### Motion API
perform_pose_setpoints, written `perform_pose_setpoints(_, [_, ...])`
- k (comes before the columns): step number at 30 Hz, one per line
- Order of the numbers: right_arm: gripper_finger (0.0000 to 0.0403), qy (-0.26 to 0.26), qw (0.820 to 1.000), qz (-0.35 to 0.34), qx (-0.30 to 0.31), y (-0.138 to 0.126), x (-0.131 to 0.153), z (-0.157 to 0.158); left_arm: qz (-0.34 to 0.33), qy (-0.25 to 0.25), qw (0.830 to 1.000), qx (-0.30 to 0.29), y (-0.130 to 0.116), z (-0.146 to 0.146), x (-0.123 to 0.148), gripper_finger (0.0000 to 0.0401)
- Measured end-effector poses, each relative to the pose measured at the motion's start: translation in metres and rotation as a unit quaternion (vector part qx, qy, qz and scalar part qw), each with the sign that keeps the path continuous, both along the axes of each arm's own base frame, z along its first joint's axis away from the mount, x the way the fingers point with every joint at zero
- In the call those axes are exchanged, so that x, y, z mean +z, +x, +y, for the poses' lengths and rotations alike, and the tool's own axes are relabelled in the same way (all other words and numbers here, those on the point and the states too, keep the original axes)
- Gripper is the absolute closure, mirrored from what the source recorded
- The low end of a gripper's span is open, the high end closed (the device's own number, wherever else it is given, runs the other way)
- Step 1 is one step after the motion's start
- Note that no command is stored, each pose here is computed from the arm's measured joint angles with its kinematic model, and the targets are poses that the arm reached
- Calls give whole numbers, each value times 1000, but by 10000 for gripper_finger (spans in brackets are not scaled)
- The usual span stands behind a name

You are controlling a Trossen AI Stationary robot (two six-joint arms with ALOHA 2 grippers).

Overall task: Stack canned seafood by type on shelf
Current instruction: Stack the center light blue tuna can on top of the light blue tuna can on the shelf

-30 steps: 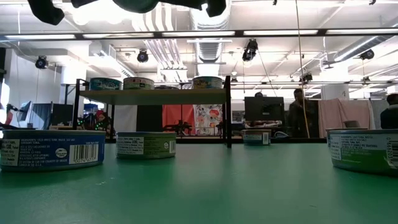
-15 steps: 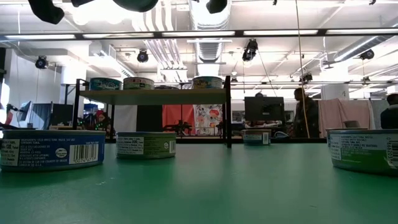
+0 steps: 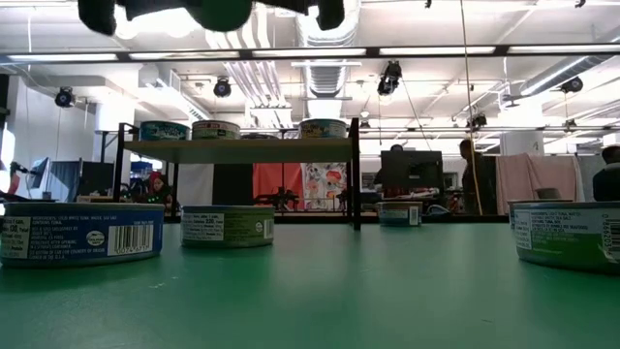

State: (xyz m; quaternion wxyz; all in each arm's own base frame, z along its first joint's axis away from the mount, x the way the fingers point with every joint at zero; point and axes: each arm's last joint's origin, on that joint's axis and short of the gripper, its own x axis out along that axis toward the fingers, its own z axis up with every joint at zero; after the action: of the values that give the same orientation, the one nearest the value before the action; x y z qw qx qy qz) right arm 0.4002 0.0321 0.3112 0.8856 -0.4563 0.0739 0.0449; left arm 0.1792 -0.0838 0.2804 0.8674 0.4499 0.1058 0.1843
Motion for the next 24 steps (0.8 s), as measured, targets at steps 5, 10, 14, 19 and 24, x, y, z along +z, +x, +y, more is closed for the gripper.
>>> perform_pose_setpoints(5, [280, -50, 996, 7, -68, 1, 5, -8, -6, -3, 998, 64, -3, 4, 2, 71])
perform_pose_setpoints(10, [280, -100, 989, 6, -108, 3, 13, -23, -30, -33, 991, 129, -8, 9, 4, 74])
perform_pose_setpoints(14, [280, -132, 983, 6, -127, 4, 18, -41, -76, -84, 971, 212, -11, 12, 9, 84])
perform_pose_setpoints(19, [280, -144, 982, 5, -121, 4, 20, -66, -107, -109, 946, 286, -14, 15, 21, 95])
perform_pose_setpoints(24, [280, -143, 983, -5, -118, 8, 16, -84, -131, -137, 942, 276, -19, 18, 44, 107])
